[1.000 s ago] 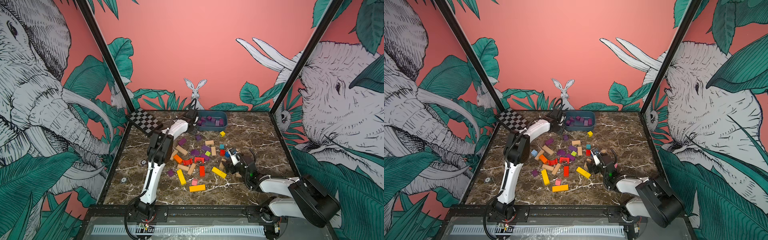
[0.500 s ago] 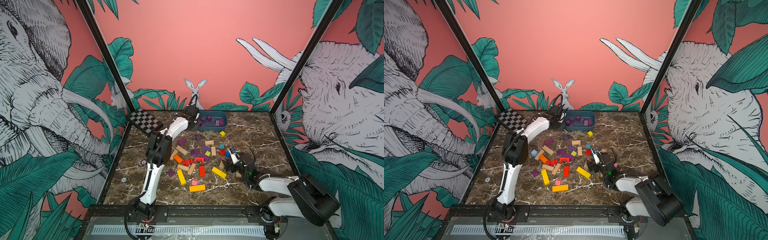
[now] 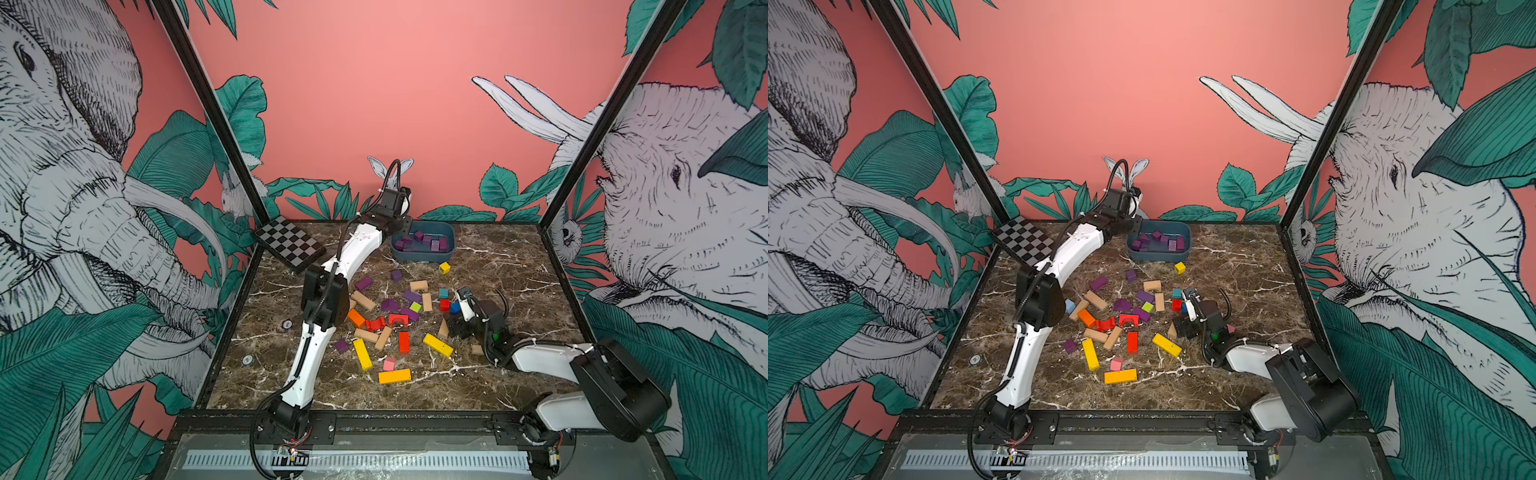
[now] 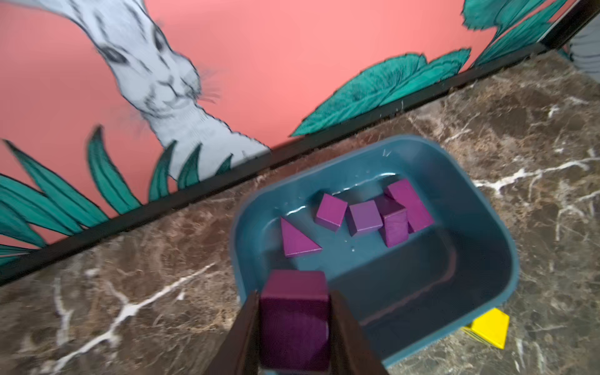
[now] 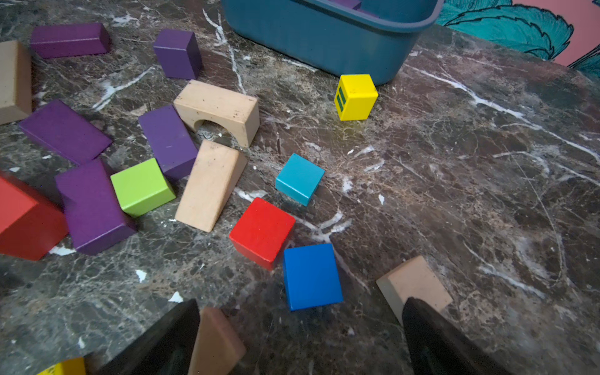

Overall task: Pick purple bricks into the storage bin
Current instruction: Place the building block in the storage box, then pick up the building block from the center of the board.

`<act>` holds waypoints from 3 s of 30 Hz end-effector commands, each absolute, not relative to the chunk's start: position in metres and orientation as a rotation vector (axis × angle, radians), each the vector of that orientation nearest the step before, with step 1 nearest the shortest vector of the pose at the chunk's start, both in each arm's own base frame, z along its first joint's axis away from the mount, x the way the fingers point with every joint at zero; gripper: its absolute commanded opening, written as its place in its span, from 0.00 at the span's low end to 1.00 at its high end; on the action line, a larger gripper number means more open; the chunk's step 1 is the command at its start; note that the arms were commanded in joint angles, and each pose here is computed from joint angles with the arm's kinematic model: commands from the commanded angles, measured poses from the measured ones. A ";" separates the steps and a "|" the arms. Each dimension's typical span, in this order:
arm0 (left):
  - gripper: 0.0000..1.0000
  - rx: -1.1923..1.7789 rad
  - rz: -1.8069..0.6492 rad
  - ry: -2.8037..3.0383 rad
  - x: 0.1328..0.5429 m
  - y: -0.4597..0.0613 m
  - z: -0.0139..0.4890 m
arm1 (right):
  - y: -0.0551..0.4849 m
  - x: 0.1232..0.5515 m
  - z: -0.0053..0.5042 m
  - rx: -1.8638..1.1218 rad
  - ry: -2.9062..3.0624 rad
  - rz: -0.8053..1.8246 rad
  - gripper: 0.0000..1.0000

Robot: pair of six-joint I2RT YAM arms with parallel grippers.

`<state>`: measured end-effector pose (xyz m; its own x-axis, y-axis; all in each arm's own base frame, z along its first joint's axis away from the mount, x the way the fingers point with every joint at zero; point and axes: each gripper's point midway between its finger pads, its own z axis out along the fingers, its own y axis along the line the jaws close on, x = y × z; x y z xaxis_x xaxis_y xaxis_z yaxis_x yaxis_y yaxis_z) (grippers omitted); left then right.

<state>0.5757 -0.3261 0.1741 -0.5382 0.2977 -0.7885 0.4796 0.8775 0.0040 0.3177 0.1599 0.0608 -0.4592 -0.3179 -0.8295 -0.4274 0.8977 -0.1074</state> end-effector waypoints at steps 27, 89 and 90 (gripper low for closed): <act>0.26 0.540 -0.373 2.163 0.575 -0.382 0.115 | 0.166 0.326 0.060 -0.540 2.140 0.202 0.99; 0.97 0.592 -0.176 2.473 0.341 -0.235 0.094 | 0.172 0.320 0.061 -0.579 2.113 0.247 0.99; 0.97 0.622 -0.164 2.473 0.337 -0.232 0.090 | 0.172 0.320 0.060 -0.579 2.118 0.248 0.99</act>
